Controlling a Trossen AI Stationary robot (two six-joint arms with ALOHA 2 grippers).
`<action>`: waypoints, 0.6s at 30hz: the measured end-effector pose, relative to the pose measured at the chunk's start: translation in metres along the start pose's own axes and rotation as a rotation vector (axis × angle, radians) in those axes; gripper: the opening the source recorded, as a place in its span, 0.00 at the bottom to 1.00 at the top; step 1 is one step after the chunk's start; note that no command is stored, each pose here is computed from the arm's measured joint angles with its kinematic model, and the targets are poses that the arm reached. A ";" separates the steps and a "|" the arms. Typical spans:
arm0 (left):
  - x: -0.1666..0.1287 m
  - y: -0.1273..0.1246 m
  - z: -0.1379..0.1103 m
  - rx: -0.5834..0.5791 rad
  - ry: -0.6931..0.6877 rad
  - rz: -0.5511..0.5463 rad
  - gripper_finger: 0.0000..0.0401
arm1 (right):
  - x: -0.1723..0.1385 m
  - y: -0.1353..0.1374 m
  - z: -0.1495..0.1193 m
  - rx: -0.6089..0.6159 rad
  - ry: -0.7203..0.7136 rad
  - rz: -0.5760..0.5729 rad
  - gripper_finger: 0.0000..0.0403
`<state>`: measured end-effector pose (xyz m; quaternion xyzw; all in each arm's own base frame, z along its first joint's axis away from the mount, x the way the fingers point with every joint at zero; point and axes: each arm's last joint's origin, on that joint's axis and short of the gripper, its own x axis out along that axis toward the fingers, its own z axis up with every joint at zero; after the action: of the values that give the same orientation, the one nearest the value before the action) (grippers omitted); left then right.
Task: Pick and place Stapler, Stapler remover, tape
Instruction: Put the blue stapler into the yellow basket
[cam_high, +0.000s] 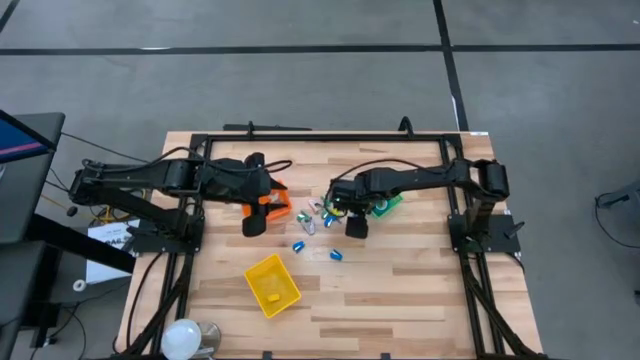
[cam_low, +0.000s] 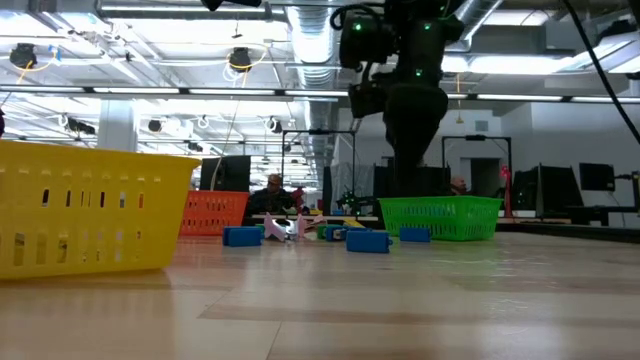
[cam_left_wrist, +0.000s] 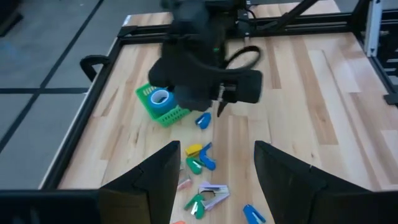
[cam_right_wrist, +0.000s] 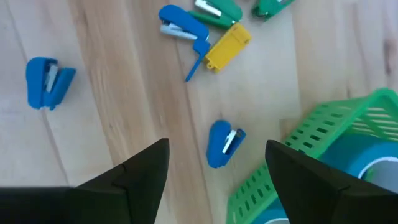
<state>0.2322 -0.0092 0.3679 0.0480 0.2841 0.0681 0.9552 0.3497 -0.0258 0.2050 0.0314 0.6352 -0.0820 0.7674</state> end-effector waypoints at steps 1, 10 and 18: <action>0.000 0.000 0.000 0.000 0.000 0.007 0.49 | 0.000 0.003 0.000 0.004 -0.005 -0.022 0.64; 0.000 0.001 0.000 0.000 0.000 0.030 0.49 | 0.001 0.026 -0.002 -0.049 -0.021 -0.128 0.64; 0.000 0.001 0.000 0.000 0.000 0.030 0.49 | 0.019 0.030 -0.016 -0.052 0.004 -0.162 0.64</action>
<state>0.2321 -0.0083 0.3680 0.0523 0.2835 0.0822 0.9540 0.3421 0.0042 0.1814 -0.0400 0.6392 -0.1273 0.7574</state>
